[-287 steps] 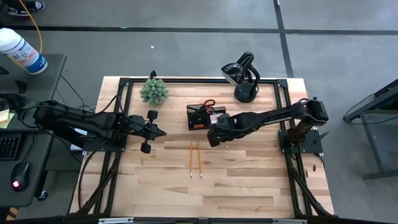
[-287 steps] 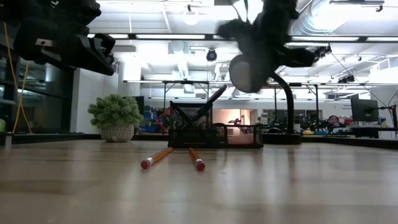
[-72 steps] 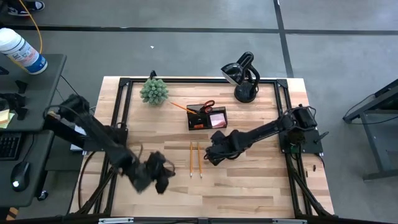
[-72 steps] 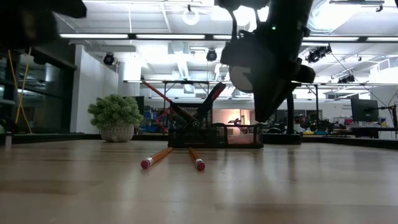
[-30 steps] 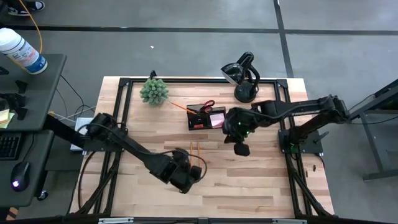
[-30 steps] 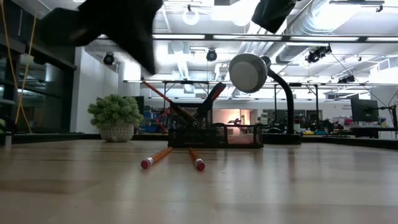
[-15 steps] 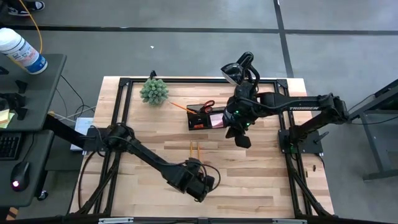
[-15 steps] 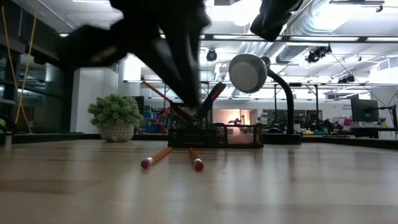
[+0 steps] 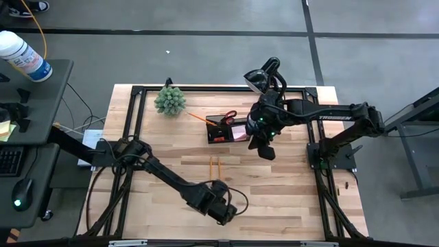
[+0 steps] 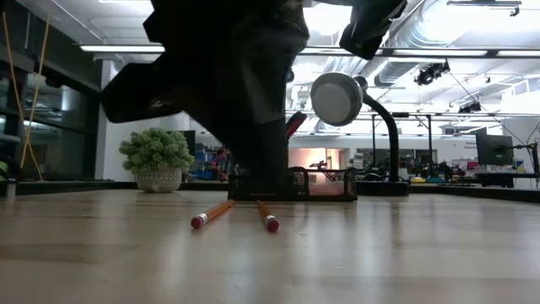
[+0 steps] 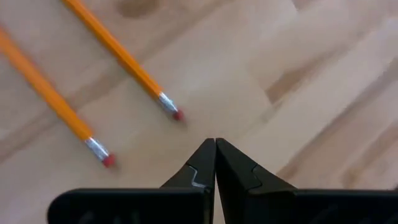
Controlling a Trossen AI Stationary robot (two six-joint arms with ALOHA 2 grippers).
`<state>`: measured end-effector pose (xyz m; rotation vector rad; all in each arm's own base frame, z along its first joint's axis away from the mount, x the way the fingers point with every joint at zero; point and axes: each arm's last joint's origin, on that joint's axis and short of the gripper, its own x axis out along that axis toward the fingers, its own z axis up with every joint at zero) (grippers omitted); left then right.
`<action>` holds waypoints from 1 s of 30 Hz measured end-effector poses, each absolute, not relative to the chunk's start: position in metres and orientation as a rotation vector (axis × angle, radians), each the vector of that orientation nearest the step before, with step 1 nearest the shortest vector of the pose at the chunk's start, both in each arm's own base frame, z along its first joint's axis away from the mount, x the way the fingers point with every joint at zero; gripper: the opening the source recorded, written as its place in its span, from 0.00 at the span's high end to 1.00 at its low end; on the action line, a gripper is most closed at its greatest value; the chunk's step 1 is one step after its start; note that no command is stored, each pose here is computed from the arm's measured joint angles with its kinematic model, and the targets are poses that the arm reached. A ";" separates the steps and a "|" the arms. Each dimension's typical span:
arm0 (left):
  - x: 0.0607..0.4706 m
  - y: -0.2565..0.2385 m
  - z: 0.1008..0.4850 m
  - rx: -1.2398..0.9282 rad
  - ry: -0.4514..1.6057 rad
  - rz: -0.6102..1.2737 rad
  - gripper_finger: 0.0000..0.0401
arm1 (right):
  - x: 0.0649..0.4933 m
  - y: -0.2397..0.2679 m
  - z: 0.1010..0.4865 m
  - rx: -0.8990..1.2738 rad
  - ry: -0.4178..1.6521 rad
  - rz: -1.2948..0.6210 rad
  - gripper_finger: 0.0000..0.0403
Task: Pick and place office supplies into organizer
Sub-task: Put the left pencil into the desk organizer
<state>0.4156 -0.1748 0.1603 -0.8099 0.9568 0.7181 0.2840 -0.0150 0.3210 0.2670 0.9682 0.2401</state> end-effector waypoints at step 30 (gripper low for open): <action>0.397 -0.162 0.155 -0.947 1.011 1.041 0.72 | 0.286 -0.016 0.322 0.368 0.956 0.186 1.00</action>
